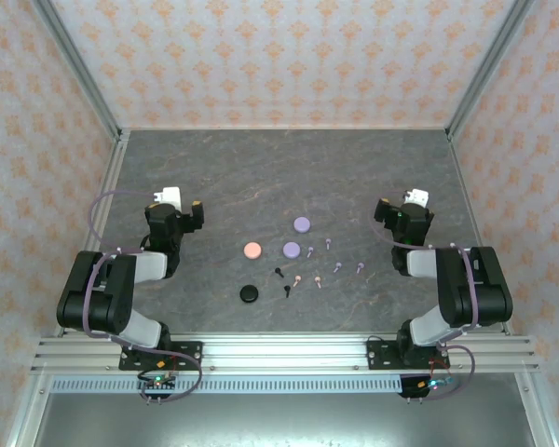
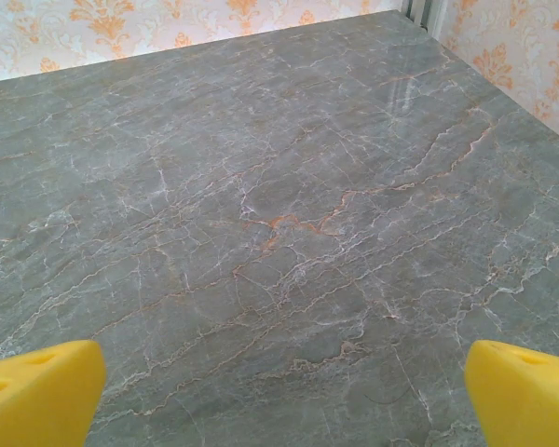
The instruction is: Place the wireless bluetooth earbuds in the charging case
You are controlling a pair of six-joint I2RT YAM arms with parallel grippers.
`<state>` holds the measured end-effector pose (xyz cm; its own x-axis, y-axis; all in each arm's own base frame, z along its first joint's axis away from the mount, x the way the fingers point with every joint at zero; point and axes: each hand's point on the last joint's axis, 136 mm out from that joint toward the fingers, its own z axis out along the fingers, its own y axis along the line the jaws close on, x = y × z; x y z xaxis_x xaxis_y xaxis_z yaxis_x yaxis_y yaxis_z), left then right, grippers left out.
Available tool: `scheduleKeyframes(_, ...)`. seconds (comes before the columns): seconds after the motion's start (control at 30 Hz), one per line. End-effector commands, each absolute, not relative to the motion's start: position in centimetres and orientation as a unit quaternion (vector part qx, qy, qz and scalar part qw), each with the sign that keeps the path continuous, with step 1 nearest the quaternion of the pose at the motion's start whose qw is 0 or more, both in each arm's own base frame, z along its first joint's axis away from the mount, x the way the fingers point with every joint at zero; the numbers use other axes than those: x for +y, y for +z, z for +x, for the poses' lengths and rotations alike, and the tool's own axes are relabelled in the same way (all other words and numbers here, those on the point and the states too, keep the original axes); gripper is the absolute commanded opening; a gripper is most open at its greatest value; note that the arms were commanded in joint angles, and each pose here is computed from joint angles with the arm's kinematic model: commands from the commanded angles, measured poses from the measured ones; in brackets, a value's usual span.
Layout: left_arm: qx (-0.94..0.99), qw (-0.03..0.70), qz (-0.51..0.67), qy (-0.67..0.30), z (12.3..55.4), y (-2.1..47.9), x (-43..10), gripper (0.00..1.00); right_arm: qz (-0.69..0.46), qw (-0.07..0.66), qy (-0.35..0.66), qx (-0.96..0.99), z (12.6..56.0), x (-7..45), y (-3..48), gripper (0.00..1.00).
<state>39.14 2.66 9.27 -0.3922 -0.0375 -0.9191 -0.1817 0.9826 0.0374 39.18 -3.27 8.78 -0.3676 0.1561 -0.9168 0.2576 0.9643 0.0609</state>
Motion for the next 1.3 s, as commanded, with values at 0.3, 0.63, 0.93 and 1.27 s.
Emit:
scheduleKeyframes(0.3, 0.832, 0.546, -0.068, 0.067, 39.3, 9.3, 2.5, 1.0, 0.131, 0.549, -0.044, 0.824, 39.3, -3.2, 8.8, 0.99)
scheduleKeyframes(0.63, 0.832, 0.545, -0.075, 0.069, 39.3, 9.5, 2.7, 1.0, 0.132, 0.55, -0.042, 0.823, 39.2, -3.2, 8.9, 0.99)
scheduleKeyframes(0.93, 0.824, 0.545, -0.141, 0.065, 37.3, 17.6, 3.8, 1.0, 0.16, 0.51, -0.047, 0.844, 38.1, -3.6, 13.3, 0.99)
scheduleKeyframes(1.27, 0.88, 0.415, -0.191, -0.131, 34.0, 18.8, -2.2, 1.0, 0.124, 0.409, 0.051, 0.902, 33.2, 3.0, 15.6, 0.99)
